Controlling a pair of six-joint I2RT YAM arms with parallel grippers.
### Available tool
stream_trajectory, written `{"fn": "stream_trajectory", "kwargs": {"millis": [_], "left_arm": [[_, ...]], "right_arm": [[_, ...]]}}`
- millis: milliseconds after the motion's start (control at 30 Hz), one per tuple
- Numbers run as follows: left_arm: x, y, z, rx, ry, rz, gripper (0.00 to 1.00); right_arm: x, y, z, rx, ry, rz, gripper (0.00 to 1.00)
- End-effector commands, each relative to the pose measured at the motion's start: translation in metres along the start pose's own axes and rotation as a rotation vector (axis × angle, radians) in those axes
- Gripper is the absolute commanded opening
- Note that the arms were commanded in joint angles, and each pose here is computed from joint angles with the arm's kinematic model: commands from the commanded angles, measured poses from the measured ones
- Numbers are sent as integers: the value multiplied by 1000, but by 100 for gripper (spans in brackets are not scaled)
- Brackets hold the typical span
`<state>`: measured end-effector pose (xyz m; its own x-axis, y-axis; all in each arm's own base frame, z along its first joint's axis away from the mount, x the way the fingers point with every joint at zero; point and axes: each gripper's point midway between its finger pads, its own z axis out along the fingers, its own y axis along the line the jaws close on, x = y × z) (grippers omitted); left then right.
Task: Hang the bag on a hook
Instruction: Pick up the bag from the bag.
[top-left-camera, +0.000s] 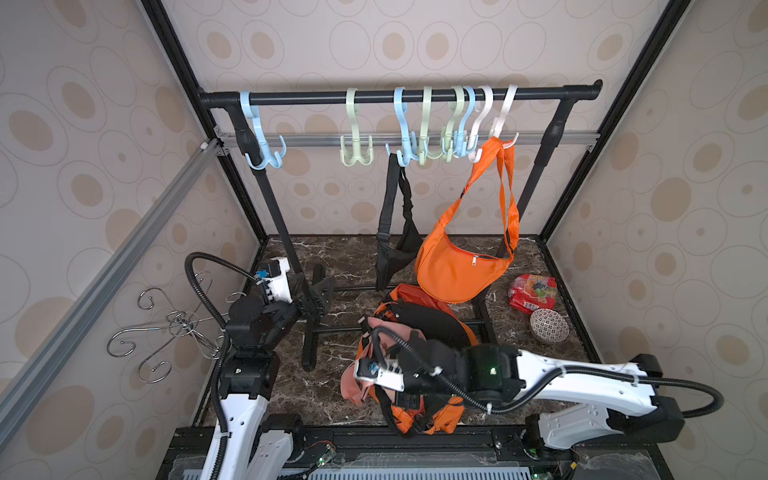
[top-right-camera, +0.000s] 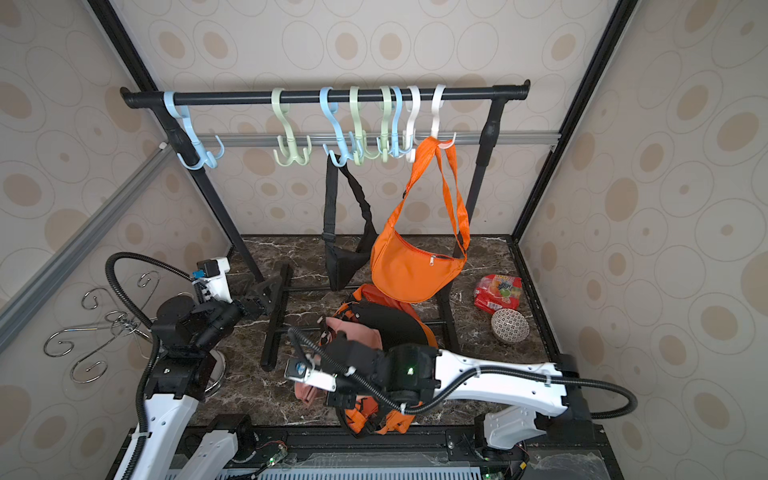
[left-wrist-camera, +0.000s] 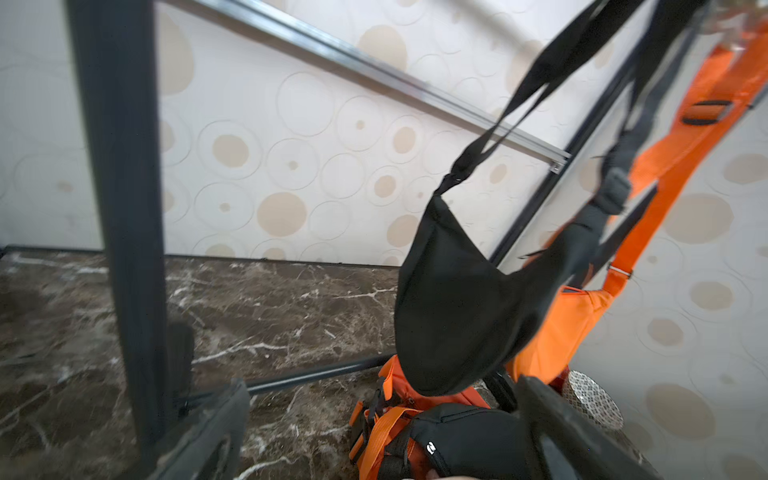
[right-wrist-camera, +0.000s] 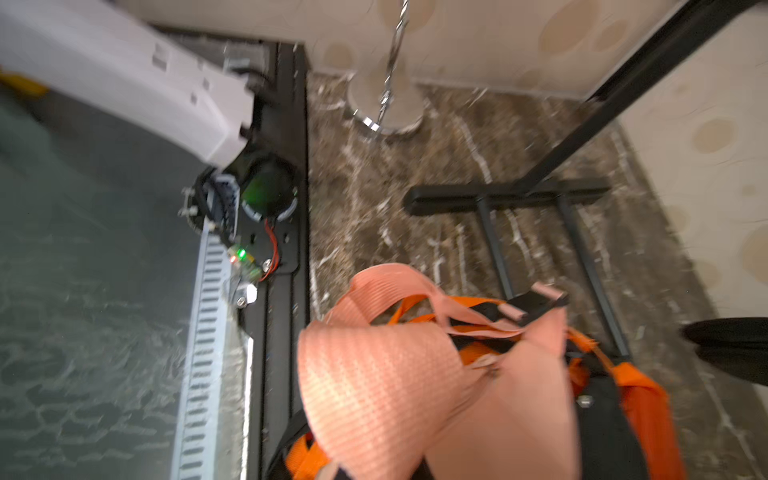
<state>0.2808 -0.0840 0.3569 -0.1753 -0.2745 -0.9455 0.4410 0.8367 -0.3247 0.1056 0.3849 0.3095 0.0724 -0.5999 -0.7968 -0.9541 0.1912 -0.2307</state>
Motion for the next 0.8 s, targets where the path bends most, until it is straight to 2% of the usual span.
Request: {"fn": "stream_trajectory", "kwargs": {"millis": [0, 133, 300, 767], "left_arm": [[-42, -46, -9, 158, -83, 176, 100], [-62, -78, -20, 242, -146, 264, 100], [-77, -107, -32, 352, -167, 323, 100], [-23, -110, -27, 368, -51, 339, 100]], "right_arm": [[-8, -37, -22, 63, -3, -24, 0], [-33, -84, -39, 176, -38, -19, 0], [-64, -116, -58, 214, -96, 2, 0], [-114, -153, -100, 259, -191, 14, 0]]}}
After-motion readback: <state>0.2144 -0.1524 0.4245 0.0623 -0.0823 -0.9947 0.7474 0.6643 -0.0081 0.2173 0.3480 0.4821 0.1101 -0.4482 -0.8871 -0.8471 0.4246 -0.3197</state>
